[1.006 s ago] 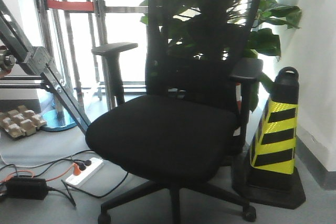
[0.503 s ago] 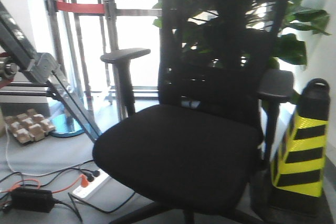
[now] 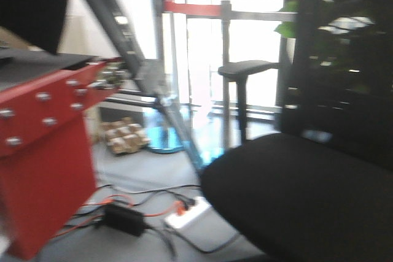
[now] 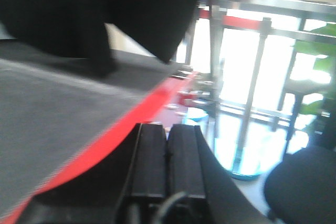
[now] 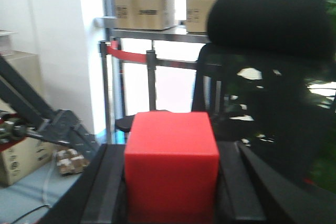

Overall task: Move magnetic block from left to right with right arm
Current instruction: 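Turn and drive to the carpeted area near the grey crates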

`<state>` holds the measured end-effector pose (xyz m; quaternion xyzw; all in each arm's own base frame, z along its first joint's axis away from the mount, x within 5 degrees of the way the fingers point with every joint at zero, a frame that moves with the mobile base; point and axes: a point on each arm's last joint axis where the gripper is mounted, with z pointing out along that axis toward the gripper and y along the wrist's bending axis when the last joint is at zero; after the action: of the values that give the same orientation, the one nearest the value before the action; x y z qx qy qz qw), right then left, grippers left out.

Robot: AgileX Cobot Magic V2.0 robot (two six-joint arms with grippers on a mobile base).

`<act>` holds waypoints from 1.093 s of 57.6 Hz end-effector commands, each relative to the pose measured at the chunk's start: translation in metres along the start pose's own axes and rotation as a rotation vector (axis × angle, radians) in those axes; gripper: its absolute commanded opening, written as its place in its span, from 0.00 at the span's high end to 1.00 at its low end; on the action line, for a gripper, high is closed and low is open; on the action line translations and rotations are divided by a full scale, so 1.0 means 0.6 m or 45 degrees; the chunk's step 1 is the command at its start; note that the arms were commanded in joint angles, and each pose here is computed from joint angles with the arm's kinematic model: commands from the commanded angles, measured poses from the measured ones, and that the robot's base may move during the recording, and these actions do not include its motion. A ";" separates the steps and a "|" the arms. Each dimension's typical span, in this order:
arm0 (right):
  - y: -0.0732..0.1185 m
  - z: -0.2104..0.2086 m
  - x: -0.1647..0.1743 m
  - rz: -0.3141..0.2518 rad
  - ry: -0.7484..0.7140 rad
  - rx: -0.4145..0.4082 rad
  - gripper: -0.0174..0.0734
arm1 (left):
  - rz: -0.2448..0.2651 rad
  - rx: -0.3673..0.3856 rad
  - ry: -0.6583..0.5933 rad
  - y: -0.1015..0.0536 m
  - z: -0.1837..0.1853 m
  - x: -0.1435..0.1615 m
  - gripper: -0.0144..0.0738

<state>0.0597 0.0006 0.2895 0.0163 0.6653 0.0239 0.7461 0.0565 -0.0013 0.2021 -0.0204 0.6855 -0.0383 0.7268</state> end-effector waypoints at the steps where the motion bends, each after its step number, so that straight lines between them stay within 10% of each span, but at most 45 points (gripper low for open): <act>1: 0.000 0.000 -0.029 -0.026 -0.139 0.008 0.48 | -0.013 0.001 -0.117 0.000 -0.001 -0.011 0.97; 63: 0.000 0.000 -0.029 -0.026 -0.139 0.008 0.48 | -0.013 0.001 -0.117 0.000 -0.001 -0.011 0.97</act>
<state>0.0597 0.0006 0.2895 0.0163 0.6653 0.0239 0.7461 0.0565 -0.0013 0.2021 -0.0204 0.6855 -0.0383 0.7268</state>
